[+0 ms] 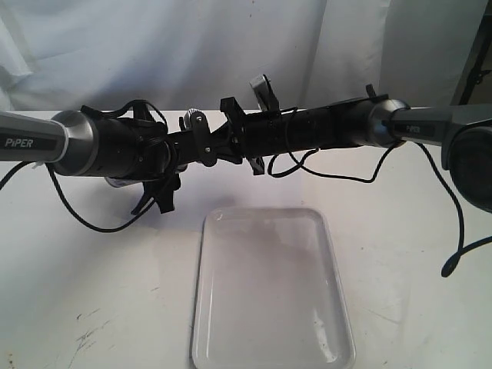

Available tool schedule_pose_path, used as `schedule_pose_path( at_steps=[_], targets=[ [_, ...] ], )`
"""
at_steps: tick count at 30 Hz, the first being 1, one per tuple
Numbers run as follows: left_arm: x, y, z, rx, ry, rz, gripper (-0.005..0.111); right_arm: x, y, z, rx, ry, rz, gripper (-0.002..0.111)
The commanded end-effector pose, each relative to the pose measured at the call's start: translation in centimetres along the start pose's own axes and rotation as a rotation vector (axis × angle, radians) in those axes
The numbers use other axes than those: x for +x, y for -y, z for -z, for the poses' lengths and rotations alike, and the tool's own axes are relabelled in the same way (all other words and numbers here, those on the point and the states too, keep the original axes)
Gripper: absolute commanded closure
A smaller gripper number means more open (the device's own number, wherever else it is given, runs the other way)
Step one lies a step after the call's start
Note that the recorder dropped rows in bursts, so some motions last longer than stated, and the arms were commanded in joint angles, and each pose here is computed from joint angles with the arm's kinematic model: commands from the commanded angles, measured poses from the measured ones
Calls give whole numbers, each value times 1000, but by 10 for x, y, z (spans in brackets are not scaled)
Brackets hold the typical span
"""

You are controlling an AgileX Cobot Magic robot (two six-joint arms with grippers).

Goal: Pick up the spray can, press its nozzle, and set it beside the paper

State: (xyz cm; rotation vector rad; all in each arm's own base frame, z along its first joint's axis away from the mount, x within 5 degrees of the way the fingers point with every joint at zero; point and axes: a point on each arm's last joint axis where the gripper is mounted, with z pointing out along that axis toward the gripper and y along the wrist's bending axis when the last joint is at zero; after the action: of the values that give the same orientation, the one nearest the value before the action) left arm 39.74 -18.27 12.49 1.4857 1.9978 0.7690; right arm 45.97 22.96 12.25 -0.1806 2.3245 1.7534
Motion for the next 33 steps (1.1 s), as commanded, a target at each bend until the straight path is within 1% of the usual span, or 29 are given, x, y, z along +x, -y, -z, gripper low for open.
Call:
schedule_pose_path(
  at_steps=[1, 25, 29, 33],
  targets=[
    [-6, -5, 6, -22, 24, -13, 107, -2, -3, 1, 5, 5, 23, 108],
    [-6, -7, 8, -27, 28, -14, 107, -1, -2, 0, 17, 5, 32, 108],
    [-6, -7, 8, -28, 25, -13, 107, -6, 3, 8, 32, 18, 26, 108],
    [-5, -8, 9, -30, 15, -1, 107, -14, 11, 28, 45, 40, -3, 108]
  ],
)
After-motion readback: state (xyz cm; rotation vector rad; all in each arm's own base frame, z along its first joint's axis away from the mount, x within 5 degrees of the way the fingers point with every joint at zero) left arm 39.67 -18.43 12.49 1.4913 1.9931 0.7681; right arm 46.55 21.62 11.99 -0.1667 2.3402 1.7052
